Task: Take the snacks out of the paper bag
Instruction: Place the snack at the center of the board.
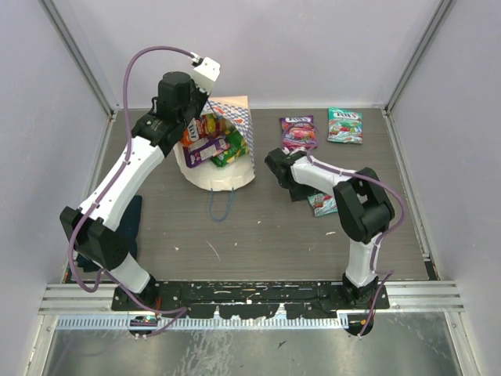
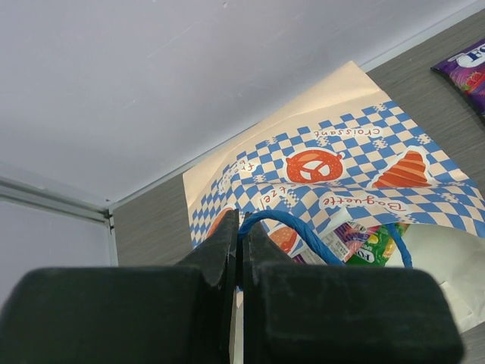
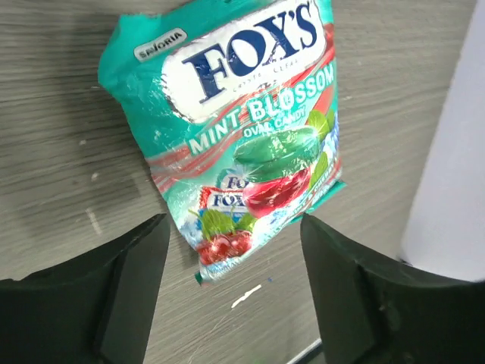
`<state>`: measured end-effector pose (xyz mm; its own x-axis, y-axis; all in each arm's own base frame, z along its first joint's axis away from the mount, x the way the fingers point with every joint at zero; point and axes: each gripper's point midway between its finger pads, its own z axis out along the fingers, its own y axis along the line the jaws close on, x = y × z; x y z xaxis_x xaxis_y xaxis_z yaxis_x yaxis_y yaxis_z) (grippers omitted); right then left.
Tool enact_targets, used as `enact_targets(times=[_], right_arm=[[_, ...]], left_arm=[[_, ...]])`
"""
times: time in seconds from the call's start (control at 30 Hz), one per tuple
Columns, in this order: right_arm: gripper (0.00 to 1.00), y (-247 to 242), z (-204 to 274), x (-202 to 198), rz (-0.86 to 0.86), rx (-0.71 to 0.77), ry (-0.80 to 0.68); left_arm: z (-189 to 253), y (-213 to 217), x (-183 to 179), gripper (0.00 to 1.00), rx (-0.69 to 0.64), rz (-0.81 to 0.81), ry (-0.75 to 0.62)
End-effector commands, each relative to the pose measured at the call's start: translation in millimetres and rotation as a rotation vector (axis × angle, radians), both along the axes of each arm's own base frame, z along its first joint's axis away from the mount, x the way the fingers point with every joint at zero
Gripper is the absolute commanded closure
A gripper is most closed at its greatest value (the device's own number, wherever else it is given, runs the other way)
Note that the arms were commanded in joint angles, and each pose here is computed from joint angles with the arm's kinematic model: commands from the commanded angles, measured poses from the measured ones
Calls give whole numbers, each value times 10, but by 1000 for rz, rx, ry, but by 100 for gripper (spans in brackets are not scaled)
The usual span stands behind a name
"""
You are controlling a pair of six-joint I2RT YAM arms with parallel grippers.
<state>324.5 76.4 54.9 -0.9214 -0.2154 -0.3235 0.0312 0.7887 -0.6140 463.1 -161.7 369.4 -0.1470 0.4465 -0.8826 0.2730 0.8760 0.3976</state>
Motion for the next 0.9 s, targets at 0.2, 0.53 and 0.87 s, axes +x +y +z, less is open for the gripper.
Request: enact_targets(times=[0.2, 0.53, 0.87], right_arm=[[8, 689, 1053, 113, 196, 685, -397], [0, -140, 832, 28, -102, 835, -456], [7, -403, 228, -56, -265, 775, -376]], left_arm=[[561, 48, -94, 100, -83, -6, -149], [544, 38, -106, 100, -81, -13, -139], [518, 18, -109, 96, -77, -25, -128]])
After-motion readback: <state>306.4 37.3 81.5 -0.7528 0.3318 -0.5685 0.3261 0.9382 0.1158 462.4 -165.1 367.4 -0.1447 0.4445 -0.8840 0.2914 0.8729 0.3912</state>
